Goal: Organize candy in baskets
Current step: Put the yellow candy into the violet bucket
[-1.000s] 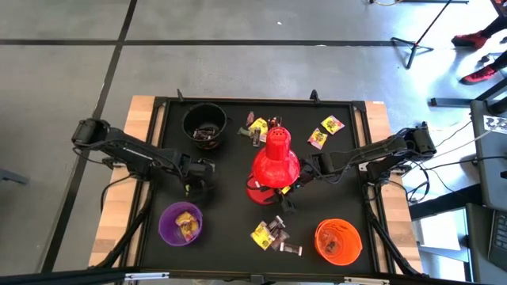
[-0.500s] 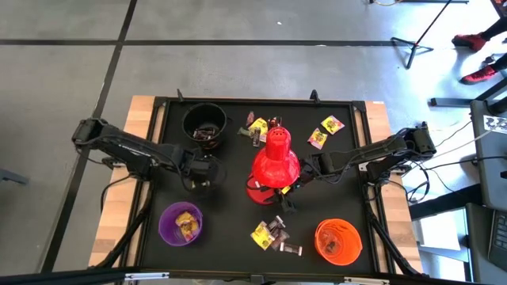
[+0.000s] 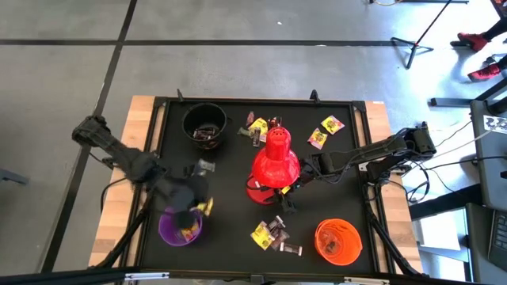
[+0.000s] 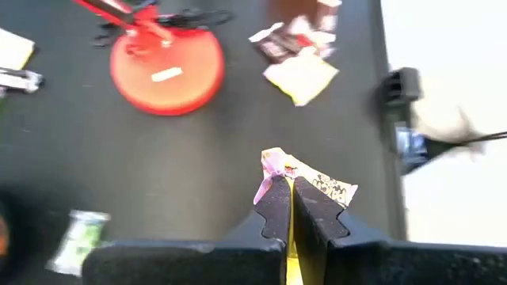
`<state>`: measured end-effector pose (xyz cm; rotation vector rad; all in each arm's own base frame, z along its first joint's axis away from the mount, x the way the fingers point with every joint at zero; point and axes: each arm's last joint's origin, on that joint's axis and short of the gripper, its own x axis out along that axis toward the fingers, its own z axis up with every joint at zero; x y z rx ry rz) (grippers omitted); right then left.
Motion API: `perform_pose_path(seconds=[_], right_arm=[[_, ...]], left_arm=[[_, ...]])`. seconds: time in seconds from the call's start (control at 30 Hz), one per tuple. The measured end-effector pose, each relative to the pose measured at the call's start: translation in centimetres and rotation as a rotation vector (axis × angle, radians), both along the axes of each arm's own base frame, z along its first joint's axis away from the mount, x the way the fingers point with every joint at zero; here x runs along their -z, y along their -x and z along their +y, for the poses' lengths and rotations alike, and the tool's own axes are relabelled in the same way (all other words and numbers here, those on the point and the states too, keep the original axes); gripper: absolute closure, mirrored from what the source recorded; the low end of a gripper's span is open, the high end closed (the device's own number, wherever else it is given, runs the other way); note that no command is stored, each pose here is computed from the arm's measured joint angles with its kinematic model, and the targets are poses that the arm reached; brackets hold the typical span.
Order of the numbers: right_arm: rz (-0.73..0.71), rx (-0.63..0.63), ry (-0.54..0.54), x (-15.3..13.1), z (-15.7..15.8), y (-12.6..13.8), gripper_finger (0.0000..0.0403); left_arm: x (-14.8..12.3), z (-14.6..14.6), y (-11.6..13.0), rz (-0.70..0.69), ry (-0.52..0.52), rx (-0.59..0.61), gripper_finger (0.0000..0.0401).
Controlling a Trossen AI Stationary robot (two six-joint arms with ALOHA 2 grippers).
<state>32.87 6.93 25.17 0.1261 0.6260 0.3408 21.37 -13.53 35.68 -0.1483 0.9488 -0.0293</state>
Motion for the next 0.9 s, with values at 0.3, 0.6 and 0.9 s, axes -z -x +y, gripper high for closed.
perform_pose_path(seconds=[0.3, 0.6, 0.9], right_arm=[[-0.001, 0.002, 0.001, 0.0, 0.0, 0.0, 0.0224], [-0.001, 0.003, 0.002, 0.0, 0.0, 0.0, 0.0224], [-0.002, 0.002, 0.003, 0.0, 0.0, 0.0, 0.0224]], left_arm=[[0.7, -3.8, 4.5, 0.171, 0.105, -0.167, 0.0401], [1.5, -5.5, 5.6, 0.173, 0.090, -0.227, 0.0389], [1.5, -5.1, 5.4, 0.153, 0.066, -0.246, 0.0314]])
